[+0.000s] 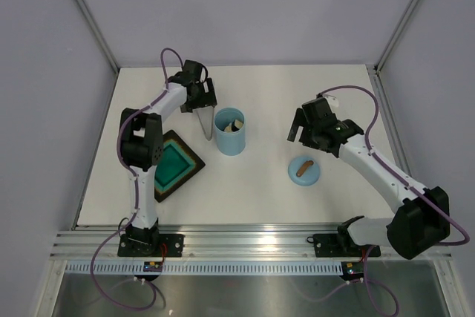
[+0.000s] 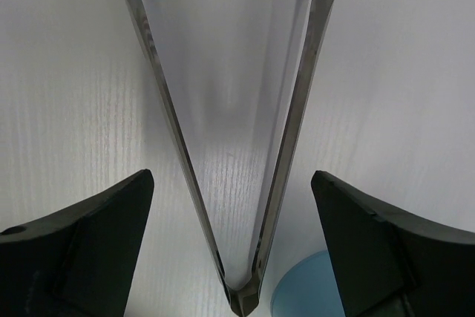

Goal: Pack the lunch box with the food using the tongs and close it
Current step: Place the clamp at the center of the board, then move the box lid to the center of the board.

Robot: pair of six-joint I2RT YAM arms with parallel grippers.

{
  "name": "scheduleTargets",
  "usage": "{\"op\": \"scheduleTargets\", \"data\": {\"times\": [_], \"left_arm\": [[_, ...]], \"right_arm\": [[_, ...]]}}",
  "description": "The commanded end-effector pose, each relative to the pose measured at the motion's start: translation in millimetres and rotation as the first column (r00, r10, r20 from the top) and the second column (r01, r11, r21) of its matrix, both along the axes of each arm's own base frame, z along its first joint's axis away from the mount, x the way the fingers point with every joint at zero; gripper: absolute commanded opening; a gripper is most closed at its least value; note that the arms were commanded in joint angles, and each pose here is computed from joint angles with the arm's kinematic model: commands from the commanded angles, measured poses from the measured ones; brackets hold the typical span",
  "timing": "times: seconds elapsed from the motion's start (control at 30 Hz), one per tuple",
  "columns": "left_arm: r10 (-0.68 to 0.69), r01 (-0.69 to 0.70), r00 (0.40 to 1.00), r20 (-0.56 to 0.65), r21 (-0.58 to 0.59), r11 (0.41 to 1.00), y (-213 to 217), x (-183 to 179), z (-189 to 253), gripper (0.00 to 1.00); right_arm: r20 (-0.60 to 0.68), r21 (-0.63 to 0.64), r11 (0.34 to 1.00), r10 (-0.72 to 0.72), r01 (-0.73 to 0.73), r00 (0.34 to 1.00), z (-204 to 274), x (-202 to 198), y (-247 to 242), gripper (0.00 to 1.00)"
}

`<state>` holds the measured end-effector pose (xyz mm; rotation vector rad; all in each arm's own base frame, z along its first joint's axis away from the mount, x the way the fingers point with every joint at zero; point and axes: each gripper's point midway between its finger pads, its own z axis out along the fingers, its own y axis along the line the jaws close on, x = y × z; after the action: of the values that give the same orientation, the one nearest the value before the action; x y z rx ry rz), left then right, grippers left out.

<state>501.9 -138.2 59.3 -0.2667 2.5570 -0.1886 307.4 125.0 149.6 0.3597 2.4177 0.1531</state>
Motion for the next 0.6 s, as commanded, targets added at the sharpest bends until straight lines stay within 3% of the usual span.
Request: {"op": "scheduleTargets", "data": {"times": [0.0, 0.17, 0.37, 0.4, 0.57], "left_arm": [[-0.003, 0.002, 0.997, 0.071, 0.010, 1.000, 4, 19, 24, 0.93], [-0.014, 0.015, 0.992, 0.122, -0.011, 1.000, 2, 18, 52, 0.94], [-0.004, 0.020, 0.960, 0.279, -0.054, 0.998, 5, 4, 137, 0.94], [0.004, 0.022, 0.945, 0.326, -0.075, 0.997, 5, -4, 164, 0.94], [0.029, 0.017, 0.918, 0.394, -0.114, 0.993, 13, -42, 205, 0.94]], "right_arm": [[0.002, -0.035, 0.996, -0.076, 0.076, 0.997, 1, -11, -22, 0.96], [-0.072, -0.041, 0.991, -0.129, 0.126, 0.989, -18, -28, -40, 0.99], [-0.134, -0.005, 0.990, -0.143, 0.143, 0.981, -38, -41, -42, 0.99], [-0.148, -0.008, 0.990, -0.142, 0.142, 0.979, -42, -42, -42, 0.97], [-0.199, -0.006, 0.989, -0.148, 0.150, 0.969, -61, -42, -37, 0.86]]}}
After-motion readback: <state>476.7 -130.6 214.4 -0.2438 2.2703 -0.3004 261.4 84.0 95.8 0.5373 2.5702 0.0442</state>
